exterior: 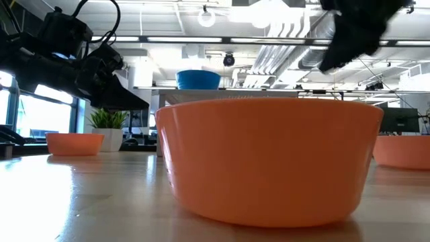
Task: Pick & Place Mini bowls
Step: Put the middle orange bowl on the shelf
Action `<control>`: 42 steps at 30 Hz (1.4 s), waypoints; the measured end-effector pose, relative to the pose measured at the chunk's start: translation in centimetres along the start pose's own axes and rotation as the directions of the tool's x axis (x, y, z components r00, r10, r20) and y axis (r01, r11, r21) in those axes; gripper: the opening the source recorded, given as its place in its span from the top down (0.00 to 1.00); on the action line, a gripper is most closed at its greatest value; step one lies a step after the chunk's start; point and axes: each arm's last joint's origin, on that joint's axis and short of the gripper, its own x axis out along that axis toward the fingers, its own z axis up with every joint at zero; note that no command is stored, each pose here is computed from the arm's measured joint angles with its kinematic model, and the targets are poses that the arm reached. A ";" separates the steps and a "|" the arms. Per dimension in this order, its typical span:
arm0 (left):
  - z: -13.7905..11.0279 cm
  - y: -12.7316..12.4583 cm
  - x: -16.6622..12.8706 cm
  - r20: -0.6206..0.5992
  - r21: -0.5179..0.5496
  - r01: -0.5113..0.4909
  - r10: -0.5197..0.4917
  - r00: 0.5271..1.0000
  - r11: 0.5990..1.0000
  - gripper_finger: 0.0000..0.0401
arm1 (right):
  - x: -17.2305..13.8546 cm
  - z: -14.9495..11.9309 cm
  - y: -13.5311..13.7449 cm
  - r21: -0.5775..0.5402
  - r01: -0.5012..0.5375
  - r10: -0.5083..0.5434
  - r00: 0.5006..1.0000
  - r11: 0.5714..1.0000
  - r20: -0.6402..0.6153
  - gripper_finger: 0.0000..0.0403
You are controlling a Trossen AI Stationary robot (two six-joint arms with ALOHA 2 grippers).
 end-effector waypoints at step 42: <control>-0.2 0.1 0.0 -0.019 -0.012 -0.017 0.017 1.000 1.000 0.96 | 8.9 -3.3 1.2 0.090 -0.203 0.222 0.910 0.975 -0.351 0.93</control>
